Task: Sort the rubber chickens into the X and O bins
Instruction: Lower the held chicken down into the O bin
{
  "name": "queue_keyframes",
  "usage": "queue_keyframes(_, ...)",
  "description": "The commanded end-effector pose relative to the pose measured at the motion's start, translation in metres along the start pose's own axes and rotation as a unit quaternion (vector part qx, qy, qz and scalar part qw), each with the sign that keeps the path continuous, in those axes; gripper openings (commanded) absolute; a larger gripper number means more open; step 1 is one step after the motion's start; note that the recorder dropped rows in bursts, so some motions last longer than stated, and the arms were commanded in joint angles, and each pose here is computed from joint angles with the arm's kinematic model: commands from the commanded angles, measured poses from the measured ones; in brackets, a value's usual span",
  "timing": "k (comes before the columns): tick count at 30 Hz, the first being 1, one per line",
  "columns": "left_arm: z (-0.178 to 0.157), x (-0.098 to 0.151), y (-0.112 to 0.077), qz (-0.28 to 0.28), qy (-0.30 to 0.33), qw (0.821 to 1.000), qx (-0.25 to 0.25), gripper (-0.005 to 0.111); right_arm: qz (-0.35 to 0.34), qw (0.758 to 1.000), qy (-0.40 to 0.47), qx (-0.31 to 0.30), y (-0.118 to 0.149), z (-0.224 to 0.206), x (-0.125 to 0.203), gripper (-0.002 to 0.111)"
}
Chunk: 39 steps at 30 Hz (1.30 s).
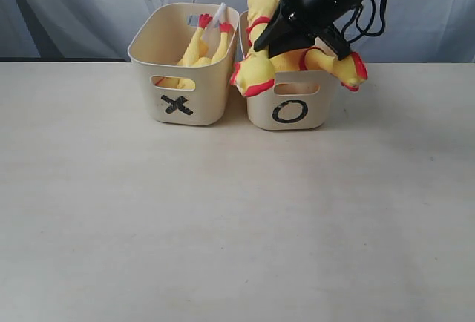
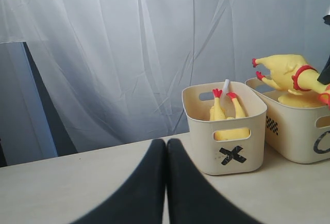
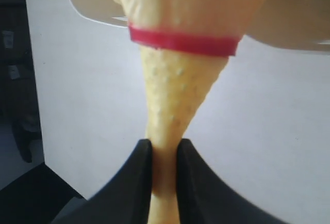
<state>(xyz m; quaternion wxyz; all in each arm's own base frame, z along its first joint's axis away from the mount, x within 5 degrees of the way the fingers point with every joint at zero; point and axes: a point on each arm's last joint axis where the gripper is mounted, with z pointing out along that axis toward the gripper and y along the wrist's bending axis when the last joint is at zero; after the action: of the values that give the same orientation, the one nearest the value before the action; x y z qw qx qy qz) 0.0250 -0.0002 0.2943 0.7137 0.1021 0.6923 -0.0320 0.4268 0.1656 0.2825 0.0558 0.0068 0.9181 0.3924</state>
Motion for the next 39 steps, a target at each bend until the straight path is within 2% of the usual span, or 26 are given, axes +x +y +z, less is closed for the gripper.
queue_keyframes(1,0.0,0.0,0.0,0.0,-0.004,1.0,0.0,0.0,-0.002,0.999,-0.017,-0.039,0.009,-0.006,-0.003,-0.001)
queue_keyframes(18,0.0,0.0,0.0,0.0,-0.005,1.0,0.0,0.0,0.008,1.0,-0.001,-0.013,-0.002,0.004,-0.004,-0.001)
queue_keyframes(39,0.0,0.0,0.0,0.0,-0.005,1.0,0.0,0.0,0.026,0.999,0.004,-0.027,-0.003,0.008,-0.005,-0.001)
